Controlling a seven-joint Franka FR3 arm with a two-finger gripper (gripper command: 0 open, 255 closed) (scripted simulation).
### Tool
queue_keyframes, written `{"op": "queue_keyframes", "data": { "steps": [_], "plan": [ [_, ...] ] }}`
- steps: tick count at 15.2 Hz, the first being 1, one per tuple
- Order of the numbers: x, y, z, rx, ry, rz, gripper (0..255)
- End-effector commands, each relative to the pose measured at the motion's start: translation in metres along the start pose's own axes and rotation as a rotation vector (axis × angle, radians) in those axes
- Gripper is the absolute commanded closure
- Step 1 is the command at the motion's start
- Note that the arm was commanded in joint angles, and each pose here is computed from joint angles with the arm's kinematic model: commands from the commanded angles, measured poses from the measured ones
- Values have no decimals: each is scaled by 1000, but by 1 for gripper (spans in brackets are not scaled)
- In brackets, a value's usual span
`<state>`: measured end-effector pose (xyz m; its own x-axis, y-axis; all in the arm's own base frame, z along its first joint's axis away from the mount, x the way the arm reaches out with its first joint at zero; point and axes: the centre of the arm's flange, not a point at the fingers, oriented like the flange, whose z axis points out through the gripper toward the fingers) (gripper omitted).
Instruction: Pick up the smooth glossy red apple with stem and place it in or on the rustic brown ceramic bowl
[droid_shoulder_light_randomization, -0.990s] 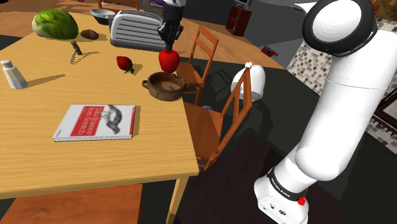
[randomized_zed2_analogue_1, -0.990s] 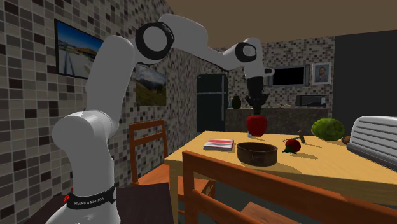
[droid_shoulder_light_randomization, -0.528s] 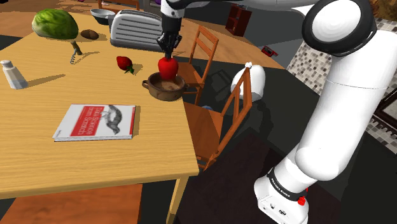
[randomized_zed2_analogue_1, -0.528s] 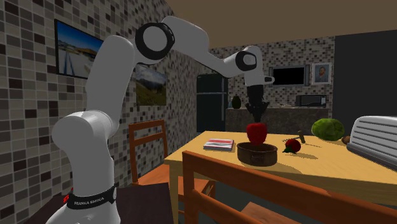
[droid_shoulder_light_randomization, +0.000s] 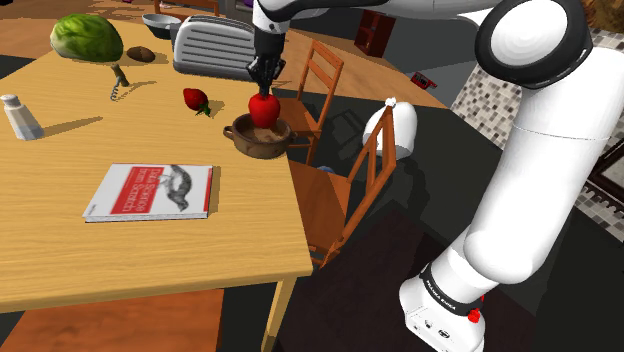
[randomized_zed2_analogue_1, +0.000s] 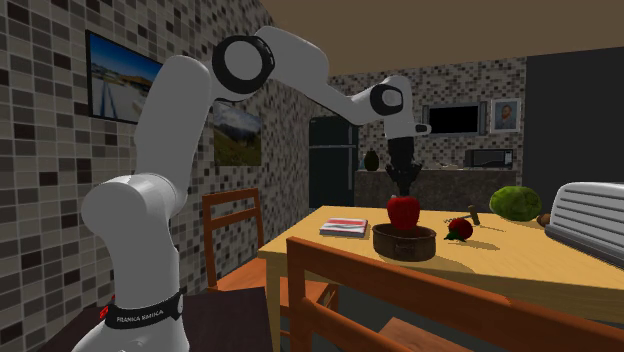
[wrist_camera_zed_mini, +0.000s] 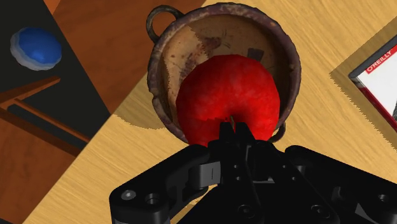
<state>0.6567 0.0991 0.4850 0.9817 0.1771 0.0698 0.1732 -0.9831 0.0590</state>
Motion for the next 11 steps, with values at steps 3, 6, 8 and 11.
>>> {"op": "queue_keyframes", "data": {
  "steps": [3,6,8,11],
  "plan": [
    [0,0,0,0,0,0,0],
    [0,0,0,0,0,0,0],
    [0,0,-26,0,0,0,0],
    [0,0,-50,0,0,0,0]
  ]
}}
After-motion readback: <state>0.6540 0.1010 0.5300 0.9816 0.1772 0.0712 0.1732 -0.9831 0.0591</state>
